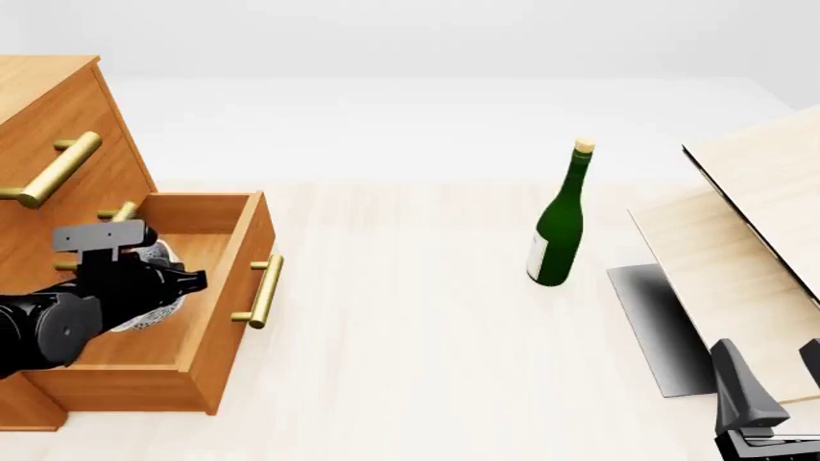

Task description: Put the bowl in the bottom drawer of the cabinet.

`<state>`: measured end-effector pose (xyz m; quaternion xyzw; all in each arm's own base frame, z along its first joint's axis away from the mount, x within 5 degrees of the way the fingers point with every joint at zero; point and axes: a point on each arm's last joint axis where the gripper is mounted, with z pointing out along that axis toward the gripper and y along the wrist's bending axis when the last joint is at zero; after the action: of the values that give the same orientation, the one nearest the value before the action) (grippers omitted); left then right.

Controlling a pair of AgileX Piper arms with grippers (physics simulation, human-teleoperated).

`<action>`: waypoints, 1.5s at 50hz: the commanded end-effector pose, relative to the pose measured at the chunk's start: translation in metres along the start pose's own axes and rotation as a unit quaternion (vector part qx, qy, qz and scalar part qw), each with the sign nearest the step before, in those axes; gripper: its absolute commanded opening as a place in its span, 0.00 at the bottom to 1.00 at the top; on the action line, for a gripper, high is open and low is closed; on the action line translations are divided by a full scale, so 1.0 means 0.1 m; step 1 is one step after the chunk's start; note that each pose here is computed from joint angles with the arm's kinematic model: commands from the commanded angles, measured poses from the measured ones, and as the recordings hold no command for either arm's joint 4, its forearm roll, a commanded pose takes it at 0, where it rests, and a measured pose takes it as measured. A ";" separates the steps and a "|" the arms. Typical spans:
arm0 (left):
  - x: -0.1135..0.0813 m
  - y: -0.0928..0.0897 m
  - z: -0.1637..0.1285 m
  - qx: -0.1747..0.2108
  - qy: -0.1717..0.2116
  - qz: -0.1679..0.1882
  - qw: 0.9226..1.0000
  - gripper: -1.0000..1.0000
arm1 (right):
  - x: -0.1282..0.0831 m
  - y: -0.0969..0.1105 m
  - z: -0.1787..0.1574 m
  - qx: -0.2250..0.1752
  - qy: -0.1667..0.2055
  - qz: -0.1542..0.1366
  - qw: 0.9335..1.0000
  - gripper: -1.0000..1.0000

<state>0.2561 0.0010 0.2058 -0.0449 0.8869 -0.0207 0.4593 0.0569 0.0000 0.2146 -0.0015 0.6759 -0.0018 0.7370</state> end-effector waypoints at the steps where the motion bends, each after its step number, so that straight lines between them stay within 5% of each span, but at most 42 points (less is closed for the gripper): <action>1: 0.02 0.03 0.05 -0.003 -0.002 0.014 1.000 0.00 | 0.00 0.00 0.00 0.000 0.000 0.000 1.000 1.00; 41: 0.06 0.06 0.08 -0.007 -0.004 0.020 1.000 0.00 | 0.00 0.00 0.00 0.000 0.000 0.000 1.000 1.00; 42: 0.06 0.06 0.07 -0.008 -0.005 0.019 1.000 1.00 | 0.00 0.00 0.00 0.000 0.000 0.000 1.000 1.00; 64: -0.02 0.14 -0.08 -0.020 -0.033 -0.001 0.999 1.00 | 0.00 0.00 0.00 0.000 0.000 0.000 1.000 1.00; 75: -0.06 -0.01 -0.10 0.005 -0.039 -0.004 0.999 1.00 | 0.00 0.00 0.00 0.000 0.000 0.000 1.000 1.00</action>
<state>0.2519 0.0082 0.2116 -0.0505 0.8721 -0.0122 0.4865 0.0569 0.0000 0.2146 -0.0015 0.6759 -0.0018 0.7370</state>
